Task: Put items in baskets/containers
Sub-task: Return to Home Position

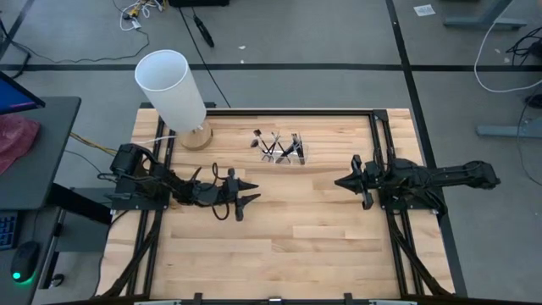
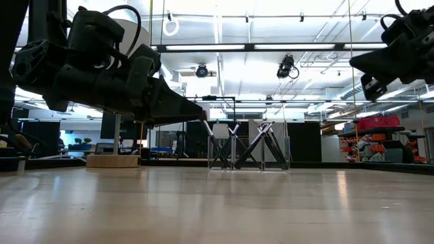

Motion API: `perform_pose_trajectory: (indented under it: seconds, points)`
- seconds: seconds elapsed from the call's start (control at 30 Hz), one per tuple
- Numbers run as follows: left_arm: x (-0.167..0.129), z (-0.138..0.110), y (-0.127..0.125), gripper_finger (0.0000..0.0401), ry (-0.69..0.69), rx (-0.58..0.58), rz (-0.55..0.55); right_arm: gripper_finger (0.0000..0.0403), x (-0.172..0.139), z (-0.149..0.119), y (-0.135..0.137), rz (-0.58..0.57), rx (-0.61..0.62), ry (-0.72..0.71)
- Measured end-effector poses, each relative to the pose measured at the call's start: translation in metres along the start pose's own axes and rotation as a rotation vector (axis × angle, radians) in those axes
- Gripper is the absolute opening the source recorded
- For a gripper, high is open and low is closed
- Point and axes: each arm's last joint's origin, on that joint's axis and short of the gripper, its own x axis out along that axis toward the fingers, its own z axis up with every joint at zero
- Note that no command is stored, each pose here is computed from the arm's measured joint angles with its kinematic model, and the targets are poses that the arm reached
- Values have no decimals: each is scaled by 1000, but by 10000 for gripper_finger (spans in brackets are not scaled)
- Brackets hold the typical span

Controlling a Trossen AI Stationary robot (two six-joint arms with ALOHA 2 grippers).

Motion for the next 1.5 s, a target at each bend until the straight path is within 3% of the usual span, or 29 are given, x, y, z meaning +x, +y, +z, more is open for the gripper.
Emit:
perform_pose_trajectory:
  seconds: [0.37, 0.5, 0.7, 1.13, 1.27, 1.5]
  points:
    - [0, 0, 0, 156, 1, -13, 0, 2, -1, -10, -1, 20, -83, 112]
    - [0, 0, 0, 156, 1, -18, 0, 2, -1, -15, 0, 90, -83, 170]
    - [0, -1, 0, 156, 5, -17, 0, 2, -3, -11, 2, 135, -85, 136]
    - [0, -1, 0, 156, 8, -15, 1, 2, -13, 2, -1, 48, -87, -35]
    - [0, -1, 0, 156, 8, -16, 1, 2, -13, 4, -3, 2, -12, -53]
    - [0, -1, 1, 156, 7, -29, 7, 5, -13, 2, -3, -9, -33, -38]
